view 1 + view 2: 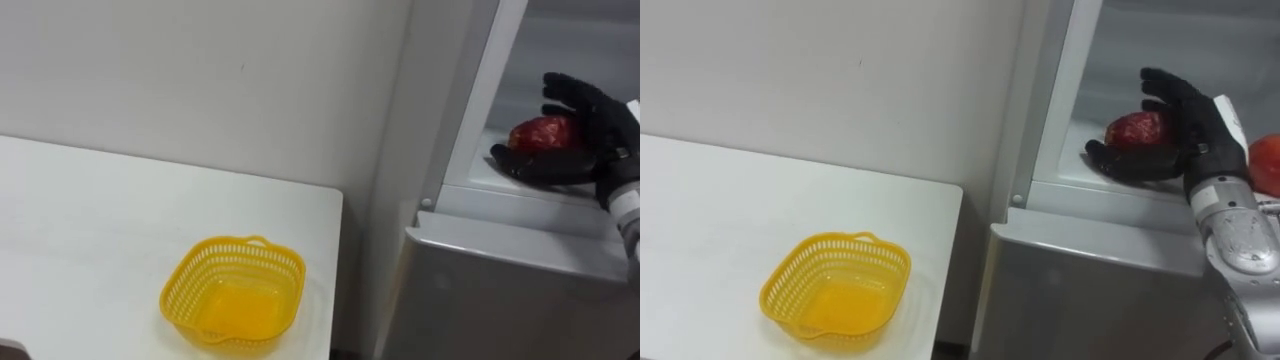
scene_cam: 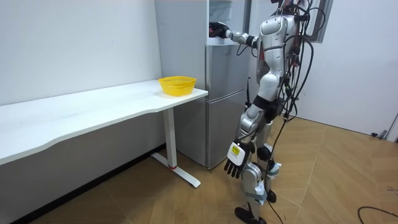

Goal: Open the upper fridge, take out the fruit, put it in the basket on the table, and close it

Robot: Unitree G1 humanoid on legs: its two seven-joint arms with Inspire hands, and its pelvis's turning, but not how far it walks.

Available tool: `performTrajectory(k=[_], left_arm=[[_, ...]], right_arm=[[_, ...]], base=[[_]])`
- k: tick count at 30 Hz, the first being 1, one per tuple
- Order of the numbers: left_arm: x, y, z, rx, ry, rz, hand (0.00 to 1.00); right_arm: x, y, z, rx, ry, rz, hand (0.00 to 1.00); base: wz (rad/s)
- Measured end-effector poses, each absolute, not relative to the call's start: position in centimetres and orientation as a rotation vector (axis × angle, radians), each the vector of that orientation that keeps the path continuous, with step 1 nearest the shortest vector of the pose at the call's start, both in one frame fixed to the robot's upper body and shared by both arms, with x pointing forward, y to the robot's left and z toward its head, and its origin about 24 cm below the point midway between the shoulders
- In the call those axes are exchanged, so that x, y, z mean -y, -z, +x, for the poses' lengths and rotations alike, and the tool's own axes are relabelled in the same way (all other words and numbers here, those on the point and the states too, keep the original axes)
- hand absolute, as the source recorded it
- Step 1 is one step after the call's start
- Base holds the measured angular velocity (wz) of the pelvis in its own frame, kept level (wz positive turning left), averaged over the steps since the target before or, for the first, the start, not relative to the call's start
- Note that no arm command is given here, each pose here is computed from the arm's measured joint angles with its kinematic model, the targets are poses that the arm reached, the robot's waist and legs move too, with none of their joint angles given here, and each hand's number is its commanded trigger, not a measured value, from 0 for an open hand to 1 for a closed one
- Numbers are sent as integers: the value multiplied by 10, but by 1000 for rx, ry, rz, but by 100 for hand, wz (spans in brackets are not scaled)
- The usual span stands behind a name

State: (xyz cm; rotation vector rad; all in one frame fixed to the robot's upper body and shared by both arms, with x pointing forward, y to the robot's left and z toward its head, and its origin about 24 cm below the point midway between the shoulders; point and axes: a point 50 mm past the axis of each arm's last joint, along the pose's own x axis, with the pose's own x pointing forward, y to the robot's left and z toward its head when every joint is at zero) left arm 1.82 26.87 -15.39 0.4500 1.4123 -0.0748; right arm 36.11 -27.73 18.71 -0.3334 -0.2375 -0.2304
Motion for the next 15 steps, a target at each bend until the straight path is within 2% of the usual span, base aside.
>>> performTrajectory(k=[15], left_arm=[[-271,153,18,-1418,72,462,0]], right_arm=[[274,-192,363,254,203,-301,100]], base=[[0]])
